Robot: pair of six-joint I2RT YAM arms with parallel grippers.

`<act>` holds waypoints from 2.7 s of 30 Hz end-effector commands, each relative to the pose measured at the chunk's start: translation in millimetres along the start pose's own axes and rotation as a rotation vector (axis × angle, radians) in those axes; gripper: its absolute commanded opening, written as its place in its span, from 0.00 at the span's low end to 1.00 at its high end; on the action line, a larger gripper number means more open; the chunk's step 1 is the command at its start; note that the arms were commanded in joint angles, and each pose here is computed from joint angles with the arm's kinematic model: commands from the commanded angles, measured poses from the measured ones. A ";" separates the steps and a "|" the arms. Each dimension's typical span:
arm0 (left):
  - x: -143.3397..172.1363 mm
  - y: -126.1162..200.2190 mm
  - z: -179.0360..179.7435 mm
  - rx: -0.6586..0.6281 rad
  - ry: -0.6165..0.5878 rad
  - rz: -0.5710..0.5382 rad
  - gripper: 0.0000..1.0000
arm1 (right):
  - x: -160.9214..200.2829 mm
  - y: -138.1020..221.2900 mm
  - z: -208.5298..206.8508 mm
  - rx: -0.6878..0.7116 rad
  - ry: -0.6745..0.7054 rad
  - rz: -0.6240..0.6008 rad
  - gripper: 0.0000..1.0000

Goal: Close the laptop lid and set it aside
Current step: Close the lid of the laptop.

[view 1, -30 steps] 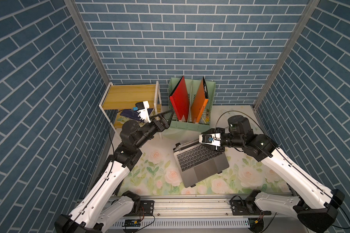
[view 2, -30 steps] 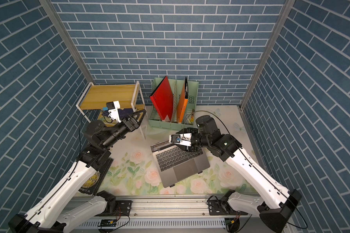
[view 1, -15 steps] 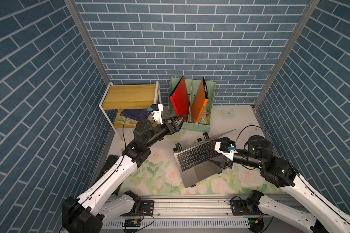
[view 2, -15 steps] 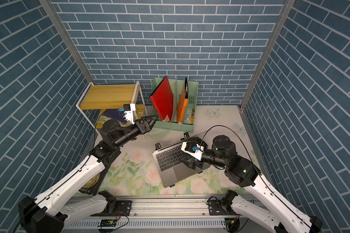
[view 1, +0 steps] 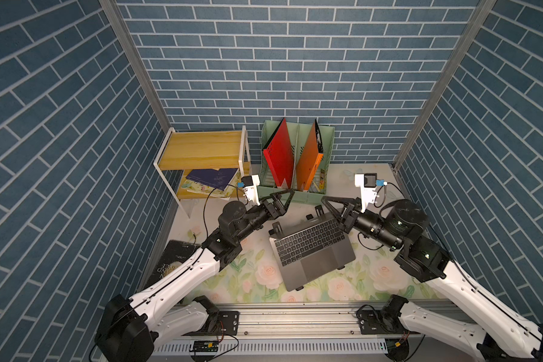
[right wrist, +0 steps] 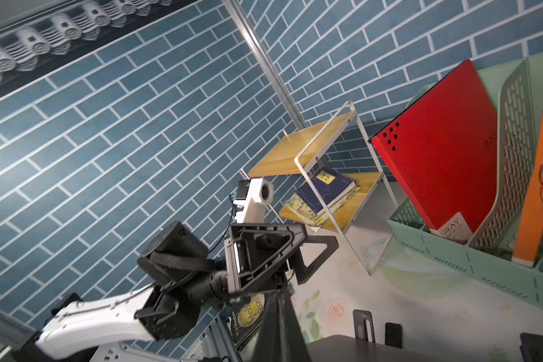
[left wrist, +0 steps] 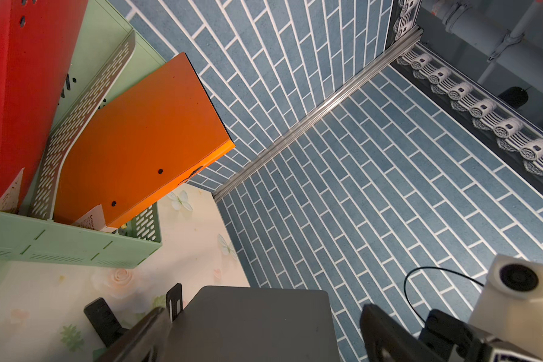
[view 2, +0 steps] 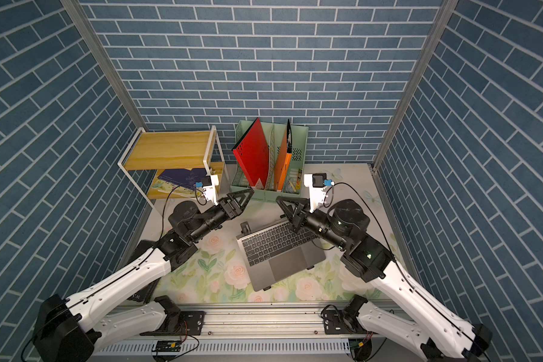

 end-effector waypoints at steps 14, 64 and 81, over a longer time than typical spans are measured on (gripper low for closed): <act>2.2 9.7 4.8 -0.087 -0.048 -0.018 1.00 | 42.0 -10.0 -39.0 0.405 0.083 0.530 0.02; 56.3 61.5 63.4 -0.474 -0.300 -0.032 0.99 | 231.1 17.8 -130.1 0.488 -0.093 0.902 0.04; 65.6 89.8 102.1 -0.702 -0.285 -0.034 1.00 | 238.8 15.0 -143.7 0.524 -0.036 0.909 0.06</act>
Point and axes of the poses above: each gripper's point midway between its finger pads, its own y axis back along the fingers, its own z axis along the line the jaws close on, x = y × z, the point moved 9 cm from there along y, back along the fingers, and after that the axes turned 8 degrees about y, right-handed, at the moved point
